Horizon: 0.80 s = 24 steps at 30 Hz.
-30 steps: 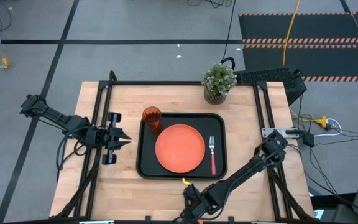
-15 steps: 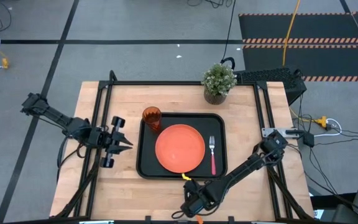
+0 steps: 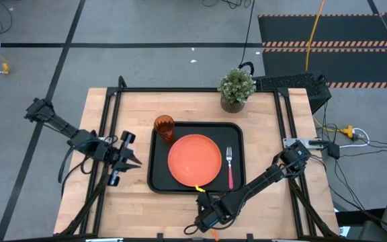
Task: Pick and place plate/cup/fork/spoon on tray
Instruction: Put the orange spoon on the black serving tray
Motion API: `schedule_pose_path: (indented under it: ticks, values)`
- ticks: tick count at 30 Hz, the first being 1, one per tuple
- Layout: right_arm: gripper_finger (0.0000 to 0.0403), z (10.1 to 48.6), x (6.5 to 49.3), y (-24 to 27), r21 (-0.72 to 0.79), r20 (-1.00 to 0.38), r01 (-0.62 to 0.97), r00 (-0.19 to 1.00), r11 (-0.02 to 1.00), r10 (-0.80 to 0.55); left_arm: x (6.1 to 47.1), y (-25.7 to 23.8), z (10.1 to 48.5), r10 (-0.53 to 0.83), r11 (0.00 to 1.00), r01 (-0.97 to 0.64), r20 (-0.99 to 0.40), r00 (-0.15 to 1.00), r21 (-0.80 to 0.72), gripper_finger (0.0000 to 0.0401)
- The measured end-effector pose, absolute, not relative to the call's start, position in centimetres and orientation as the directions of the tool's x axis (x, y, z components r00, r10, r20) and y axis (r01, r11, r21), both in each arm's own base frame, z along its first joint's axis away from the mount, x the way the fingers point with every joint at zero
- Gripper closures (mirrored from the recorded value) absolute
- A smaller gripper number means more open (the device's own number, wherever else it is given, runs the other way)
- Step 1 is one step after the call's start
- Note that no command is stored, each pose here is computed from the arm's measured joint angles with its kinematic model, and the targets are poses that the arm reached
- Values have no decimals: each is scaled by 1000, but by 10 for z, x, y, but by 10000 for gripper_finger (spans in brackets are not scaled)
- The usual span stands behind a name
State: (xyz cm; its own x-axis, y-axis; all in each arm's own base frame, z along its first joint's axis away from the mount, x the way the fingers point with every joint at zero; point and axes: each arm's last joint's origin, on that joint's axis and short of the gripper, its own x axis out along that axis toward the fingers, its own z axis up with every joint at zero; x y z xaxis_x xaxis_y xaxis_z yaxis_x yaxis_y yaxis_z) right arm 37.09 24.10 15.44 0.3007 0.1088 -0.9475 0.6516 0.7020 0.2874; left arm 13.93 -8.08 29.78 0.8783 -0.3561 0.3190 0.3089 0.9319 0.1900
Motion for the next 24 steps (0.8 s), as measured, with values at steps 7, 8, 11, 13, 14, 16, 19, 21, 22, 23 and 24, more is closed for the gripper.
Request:
schedule_pose_path:
  ticks: [7, 8, 11, 13, 14, 16, 19, 21, 22, 23, 24]
  values:
    - [384, 159, 371, 242, 307, -942, 629, 305, 714, 137, 139, -81, 298, -356, 932, 306, 319, 879, 195, 359]
    - [392, 161, 372, 243, 324, -936, 622, 318, 713, 149, 139, -81, 298, -349, 934, 301, 318, 881, 193, 359]
    - [395, 178, 372, 243, 386, -910, 601, 373, 700, 182, 139, -81, 298, -323, 942, 271, 317, 892, 200, 359]
    - [399, 194, 371, 241, 422, -886, 586, 428, 692, 178, 139, -80, 298, -313, 944, 259, 316, 896, 202, 359]
    - [400, 202, 371, 240, 436, -872, 575, 461, 692, 166, 139, -80, 298, -313, 944, 259, 316, 896, 203, 359]
    - [401, 222, 367, 235, 459, -840, 560, 527, 690, 131, 139, -80, 298, -313, 944, 256, 316, 896, 209, 359]
    - [402, 253, 355, 224, 458, -806, 564, 589, 687, 54, 139, -80, 298, -312, 943, 251, 319, 895, 218, 359]
    - [402, 269, 341, 214, 412, -828, 612, 561, 675, -4, 139, -80, 298, -312, 943, 251, 320, 895, 218, 359]
    - [402, 274, 332, 208, 372, -849, 651, 527, 662, -40, 139, -80, 298, -312, 943, 251, 320, 895, 218, 359]
    - [402, 278, 324, 202, 326, -871, 689, 485, 647, -78, 139, -80, 298, -311, 943, 250, 321, 894, 217, 359]
    - [402, 280, 315, 197, 267, -895, 728, 430, 632, -116, 139, -80, 298, -311, 944, 250, 322, 894, 217, 359]
